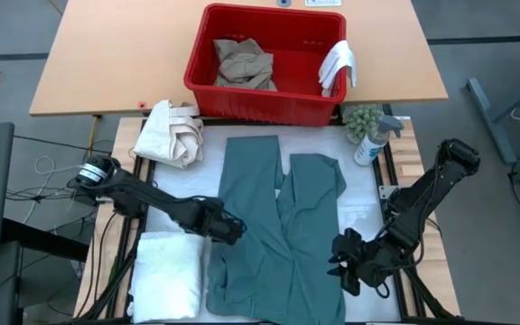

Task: Fold Laundry from Bin
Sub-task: Fold the blue pants

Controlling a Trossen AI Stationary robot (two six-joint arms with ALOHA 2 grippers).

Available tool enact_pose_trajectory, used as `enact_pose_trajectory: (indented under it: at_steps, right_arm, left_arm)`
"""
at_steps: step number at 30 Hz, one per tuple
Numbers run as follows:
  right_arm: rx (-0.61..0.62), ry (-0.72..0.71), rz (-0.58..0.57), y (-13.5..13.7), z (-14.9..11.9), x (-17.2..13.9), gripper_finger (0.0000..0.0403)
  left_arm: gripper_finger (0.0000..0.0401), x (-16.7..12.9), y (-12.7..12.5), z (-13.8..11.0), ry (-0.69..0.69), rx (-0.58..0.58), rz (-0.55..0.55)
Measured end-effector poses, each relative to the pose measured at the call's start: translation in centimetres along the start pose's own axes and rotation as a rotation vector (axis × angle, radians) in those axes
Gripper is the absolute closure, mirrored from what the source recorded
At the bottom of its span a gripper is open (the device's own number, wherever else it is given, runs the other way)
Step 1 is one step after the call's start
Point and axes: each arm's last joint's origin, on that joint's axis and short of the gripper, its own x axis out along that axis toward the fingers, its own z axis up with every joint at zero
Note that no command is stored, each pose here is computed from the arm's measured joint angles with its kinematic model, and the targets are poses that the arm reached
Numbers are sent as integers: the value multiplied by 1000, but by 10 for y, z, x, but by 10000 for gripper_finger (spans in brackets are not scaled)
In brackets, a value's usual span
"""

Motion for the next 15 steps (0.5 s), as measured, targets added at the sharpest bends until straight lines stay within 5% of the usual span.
enact_pose_trajectory:
  at_steps: [15]
  right_arm:
    - [-25,-22,-8,0,-1,0,210]
  left_arm:
    - [211,22,0,8,29,-46,79]
